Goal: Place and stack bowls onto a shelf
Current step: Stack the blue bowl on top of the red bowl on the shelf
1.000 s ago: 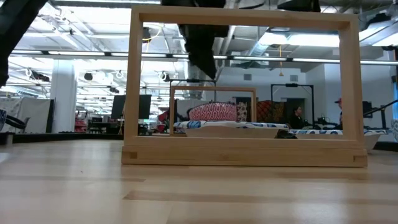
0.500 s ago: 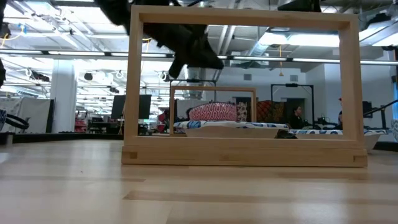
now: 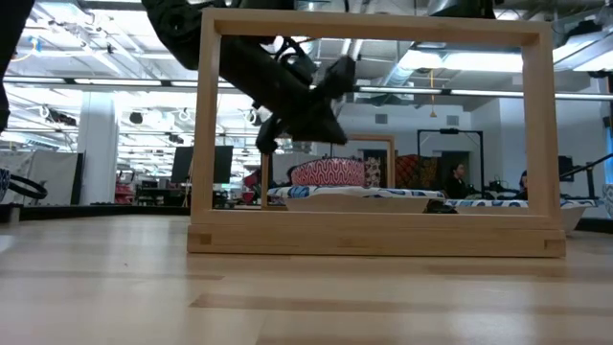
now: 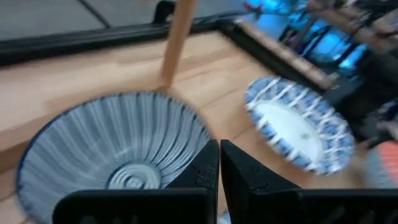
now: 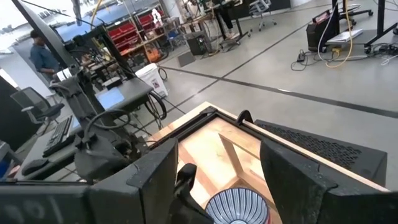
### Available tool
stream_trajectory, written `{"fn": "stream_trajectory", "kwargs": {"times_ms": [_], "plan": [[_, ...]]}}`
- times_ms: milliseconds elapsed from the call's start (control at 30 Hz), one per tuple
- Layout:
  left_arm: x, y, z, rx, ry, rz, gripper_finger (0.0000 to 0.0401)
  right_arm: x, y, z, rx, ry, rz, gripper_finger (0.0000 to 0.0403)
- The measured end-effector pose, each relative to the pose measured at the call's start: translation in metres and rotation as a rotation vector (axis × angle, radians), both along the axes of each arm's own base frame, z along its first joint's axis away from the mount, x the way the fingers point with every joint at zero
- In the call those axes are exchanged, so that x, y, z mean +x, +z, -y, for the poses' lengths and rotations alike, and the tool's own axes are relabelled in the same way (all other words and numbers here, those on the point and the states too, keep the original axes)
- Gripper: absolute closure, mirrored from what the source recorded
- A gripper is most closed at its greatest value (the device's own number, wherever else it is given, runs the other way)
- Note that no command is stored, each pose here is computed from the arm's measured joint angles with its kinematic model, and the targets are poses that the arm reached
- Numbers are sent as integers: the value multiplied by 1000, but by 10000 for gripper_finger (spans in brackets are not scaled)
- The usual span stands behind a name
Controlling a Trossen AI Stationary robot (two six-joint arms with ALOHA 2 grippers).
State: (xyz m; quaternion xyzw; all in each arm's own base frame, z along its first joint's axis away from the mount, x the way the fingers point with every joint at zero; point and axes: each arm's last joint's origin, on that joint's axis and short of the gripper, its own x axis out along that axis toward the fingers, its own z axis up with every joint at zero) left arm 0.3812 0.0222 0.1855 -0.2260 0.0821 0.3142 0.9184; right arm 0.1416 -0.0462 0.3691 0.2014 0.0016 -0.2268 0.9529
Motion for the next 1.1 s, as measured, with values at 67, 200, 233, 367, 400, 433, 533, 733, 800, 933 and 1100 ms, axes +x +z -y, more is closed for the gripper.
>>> {"fn": "stream_trajectory", "kwargs": {"times_ms": [67, 200, 233, 367, 400, 433, 533, 733, 800, 933, 1100], "plan": [[1, -6, 2, 2, 17, -23, 401, 0, 0, 0, 0, 0, 0, 148], [2, -10, 4, 6, 20, -42, 401, 0, 0, 0, 1, 0, -3, 148], [2, -10, 4, 6, 21, -49, 401, 0, 0, 0, 1, 0, -4, 148], [1, -13, 4, 14, 35, -84, 401, 0, -1, 0, 2, 0, -6, 148], [0, -14, 4, 15, 39, -93, 401, 0, -1, 0, 2, 0, -7, 148], [0, -14, 4, 14, 41, -101, 401, 0, -1, 0, 3, 0, -8, 148], [-1, -15, 3, 13, 44, -112, 401, 0, -1, 0, 3, 0, -9, 148], [-1, -9, 4, 21, 17, -94, 401, 1, -1, 0, 22, -6, -4, 148], [-4, 7, 4, 27, 8, -58, 401, 6, -4, 2, 60, -10, -12, 148], [-21, 61, 2, 150, -24, 23, 401, 25, -22, 5, 116, -8, -147, 148], [-60, 113, -5, 281, -46, 91, 401, 53, -55, 9, 98, 87, -326, 196]]}}
